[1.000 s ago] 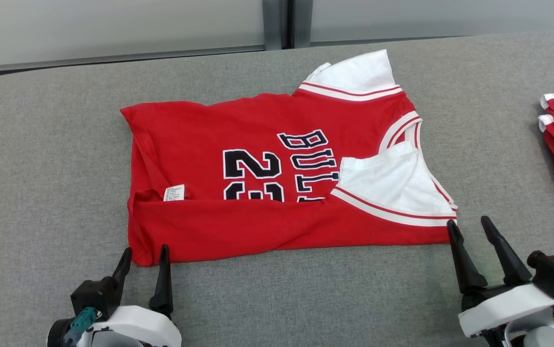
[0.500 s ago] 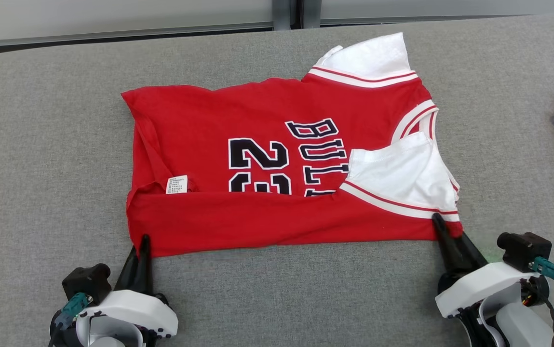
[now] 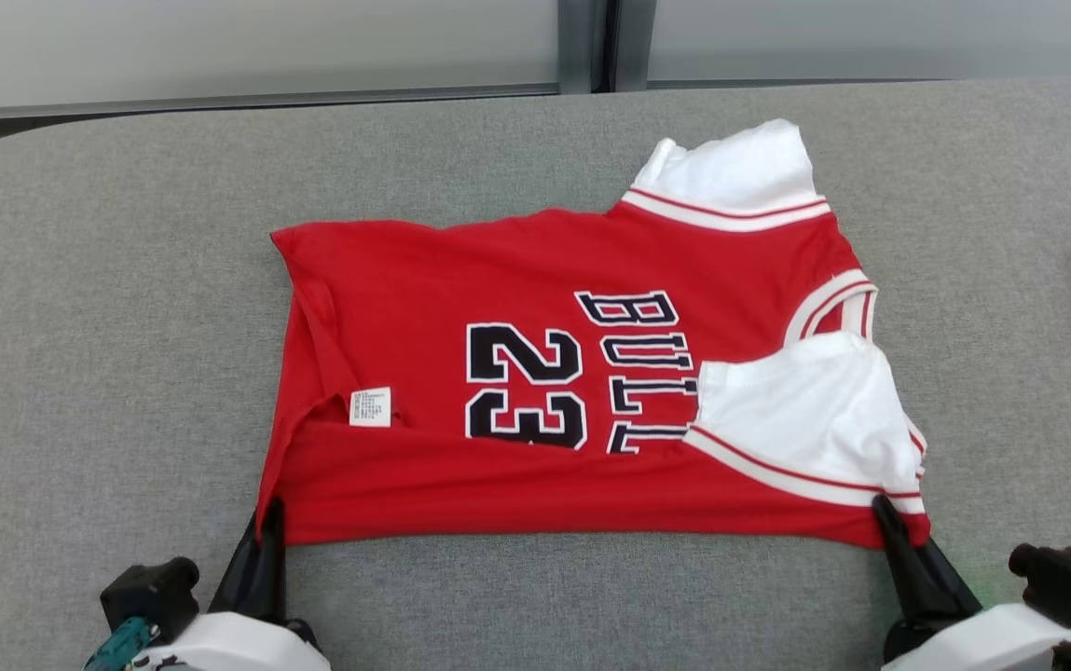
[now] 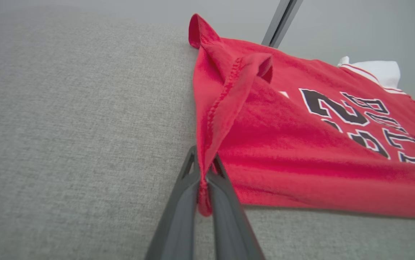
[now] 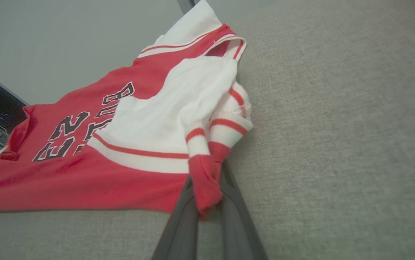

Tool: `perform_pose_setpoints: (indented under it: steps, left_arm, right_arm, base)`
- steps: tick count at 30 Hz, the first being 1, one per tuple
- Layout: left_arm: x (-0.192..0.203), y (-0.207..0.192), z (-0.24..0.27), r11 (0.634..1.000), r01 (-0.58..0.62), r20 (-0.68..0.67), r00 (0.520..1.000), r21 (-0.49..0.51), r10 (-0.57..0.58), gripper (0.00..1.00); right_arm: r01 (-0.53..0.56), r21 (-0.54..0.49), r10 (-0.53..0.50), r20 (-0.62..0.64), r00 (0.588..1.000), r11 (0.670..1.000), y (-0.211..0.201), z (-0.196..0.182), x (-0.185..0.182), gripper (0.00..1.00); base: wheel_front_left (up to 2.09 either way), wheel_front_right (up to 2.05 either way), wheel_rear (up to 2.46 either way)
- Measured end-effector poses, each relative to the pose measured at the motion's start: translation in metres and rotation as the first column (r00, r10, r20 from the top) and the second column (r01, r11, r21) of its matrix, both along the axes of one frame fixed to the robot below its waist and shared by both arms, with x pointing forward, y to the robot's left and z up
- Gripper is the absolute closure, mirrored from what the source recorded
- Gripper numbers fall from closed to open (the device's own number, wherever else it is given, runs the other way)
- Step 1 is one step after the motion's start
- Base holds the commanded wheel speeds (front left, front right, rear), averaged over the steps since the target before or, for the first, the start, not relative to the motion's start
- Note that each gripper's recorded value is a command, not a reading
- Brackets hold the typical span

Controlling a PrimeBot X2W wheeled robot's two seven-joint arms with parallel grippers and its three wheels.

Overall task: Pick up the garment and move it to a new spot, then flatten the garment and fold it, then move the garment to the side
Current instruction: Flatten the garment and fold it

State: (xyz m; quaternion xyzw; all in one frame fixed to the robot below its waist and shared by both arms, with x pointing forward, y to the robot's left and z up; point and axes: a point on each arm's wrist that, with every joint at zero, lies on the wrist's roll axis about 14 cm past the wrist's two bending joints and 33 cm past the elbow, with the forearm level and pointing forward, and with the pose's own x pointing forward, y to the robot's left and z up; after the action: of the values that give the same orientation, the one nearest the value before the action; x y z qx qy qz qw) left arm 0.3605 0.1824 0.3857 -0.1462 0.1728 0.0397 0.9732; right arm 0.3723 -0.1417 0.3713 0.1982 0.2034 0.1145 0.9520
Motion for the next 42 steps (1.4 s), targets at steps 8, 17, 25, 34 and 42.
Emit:
perform_pose_setpoints:
  steps: [8, 17, 25, 34, 42]
  left_arm:
    - [-0.039, 0.003, -0.008, 0.999, -0.019, -0.113, 0.994, -0.049, 0.014, 1.00]
    - [-0.059, 0.005, -0.015, 0.995, -0.065, -0.163, 0.985, -0.078, 0.052, 0.00]
    - [-0.028, 0.008, 0.032, 0.997, -0.059, 0.073, 0.996, 0.043, 0.056, 0.00]
    - [0.010, 0.008, 0.097, 0.984, -0.026, 0.299, 0.954, 0.178, -0.029, 0.00]
    - [0.015, 0.006, 0.090, 0.982, -0.007, 0.259, 0.965, 0.191, -0.044, 0.00]
  right_arm:
    - [0.038, 0.027, -0.037, -0.046, 0.998, 0.999, -0.002, -0.004, -0.047, 1.00]
    - [0.041, -0.005, -0.041, -0.054, 0.998, 0.999, -0.007, -0.001, -0.065, 0.00]
    - [0.078, -0.116, -0.054, 0.194, 0.979, 0.990, -0.036, 0.057, -0.021, 0.00]
    - [0.082, -0.225, 0.009, 0.375, 0.927, 0.971, -0.039, 0.121, 0.005, 0.00]
    - [0.116, -0.212, -0.025, 0.388, 0.921, 0.970, -0.041, 0.133, 0.003, 0.00]
  base:
    - [0.00, 0.00, 0.00]
    - [0.00, 0.00, 0.00]
    - [0.00, 0.00, 0.00]
    - [0.00, 0.00, 0.00]
    - [0.00, 0.00, 0.00]
